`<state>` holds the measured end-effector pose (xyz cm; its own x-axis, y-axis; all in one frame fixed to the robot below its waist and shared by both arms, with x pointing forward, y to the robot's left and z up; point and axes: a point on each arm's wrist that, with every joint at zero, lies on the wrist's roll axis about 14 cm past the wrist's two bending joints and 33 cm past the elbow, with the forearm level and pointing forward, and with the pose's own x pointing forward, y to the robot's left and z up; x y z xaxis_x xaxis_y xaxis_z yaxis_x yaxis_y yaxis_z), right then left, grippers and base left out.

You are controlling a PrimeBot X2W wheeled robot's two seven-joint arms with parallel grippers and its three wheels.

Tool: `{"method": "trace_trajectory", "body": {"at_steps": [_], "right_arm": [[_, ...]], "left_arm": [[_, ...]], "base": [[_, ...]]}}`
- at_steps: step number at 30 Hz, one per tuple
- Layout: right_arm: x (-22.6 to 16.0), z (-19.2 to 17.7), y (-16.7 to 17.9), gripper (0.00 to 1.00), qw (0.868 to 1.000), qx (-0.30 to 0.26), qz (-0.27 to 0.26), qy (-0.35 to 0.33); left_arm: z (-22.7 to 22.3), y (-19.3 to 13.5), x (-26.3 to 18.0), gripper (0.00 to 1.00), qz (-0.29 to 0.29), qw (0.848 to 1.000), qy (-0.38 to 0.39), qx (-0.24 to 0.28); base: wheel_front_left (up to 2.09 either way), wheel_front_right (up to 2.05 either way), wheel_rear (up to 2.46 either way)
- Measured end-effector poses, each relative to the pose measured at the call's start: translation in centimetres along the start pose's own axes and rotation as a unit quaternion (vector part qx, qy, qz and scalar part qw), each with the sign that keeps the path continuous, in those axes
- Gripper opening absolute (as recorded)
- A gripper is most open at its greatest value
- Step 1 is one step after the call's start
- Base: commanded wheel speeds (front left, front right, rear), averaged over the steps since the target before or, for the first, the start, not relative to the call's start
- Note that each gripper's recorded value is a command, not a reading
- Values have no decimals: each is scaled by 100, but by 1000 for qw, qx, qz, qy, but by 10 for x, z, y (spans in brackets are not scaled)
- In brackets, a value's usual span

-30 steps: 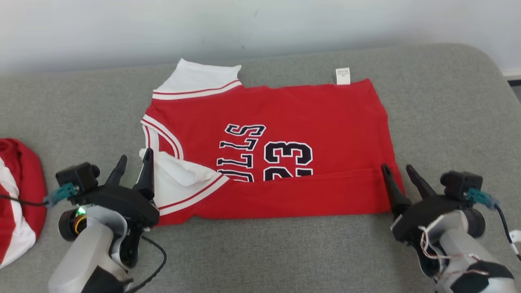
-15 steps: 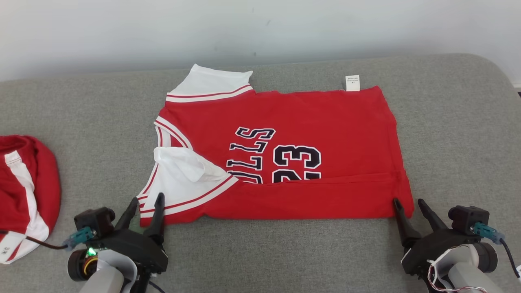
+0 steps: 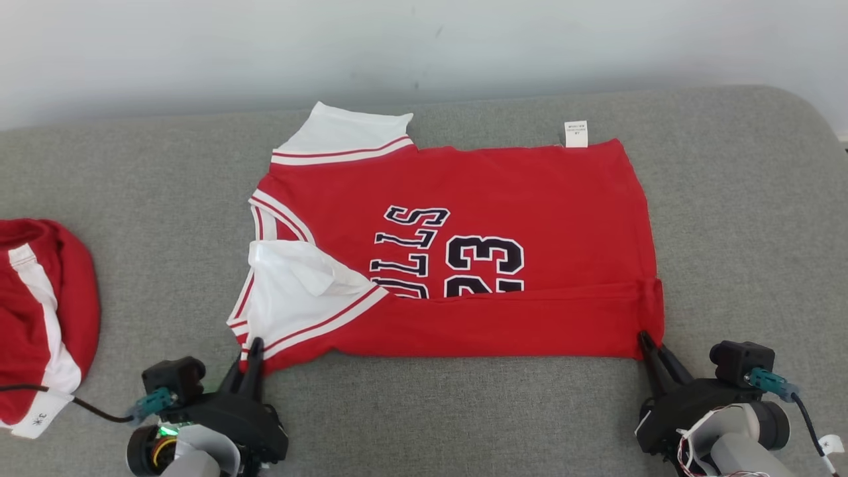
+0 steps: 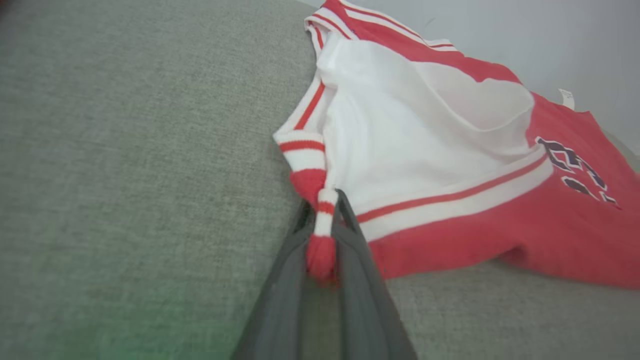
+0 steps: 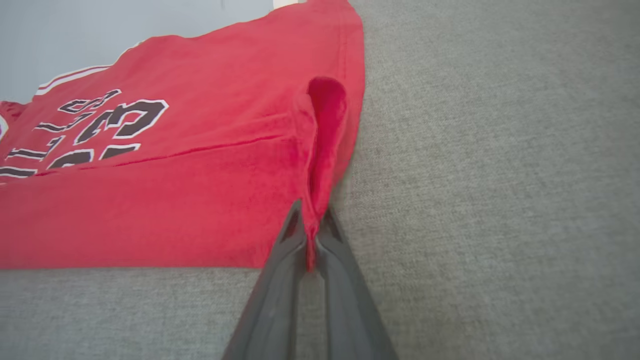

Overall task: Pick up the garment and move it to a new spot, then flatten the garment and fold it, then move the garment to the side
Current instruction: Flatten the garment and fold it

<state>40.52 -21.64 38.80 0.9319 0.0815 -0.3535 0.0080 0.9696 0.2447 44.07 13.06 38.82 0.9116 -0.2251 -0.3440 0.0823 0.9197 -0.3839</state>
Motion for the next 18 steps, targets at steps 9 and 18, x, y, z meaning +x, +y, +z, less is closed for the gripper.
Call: {"method": "trace_trajectory", "body": {"at_steps": [9, 18], "right_arm": [[-25, 6, -7, 0, 999, 22, -11, -24], [-57, -8, -26, 0, 999, 30, -27, -18]], "left_arm": [[1, -5, -26, 0, -4, 1000, -18, -22], [-22, -11, -58, 0, -9, 999, -15, -45]], "base": [[0, 0, 0], [0, 0, 0]]}}
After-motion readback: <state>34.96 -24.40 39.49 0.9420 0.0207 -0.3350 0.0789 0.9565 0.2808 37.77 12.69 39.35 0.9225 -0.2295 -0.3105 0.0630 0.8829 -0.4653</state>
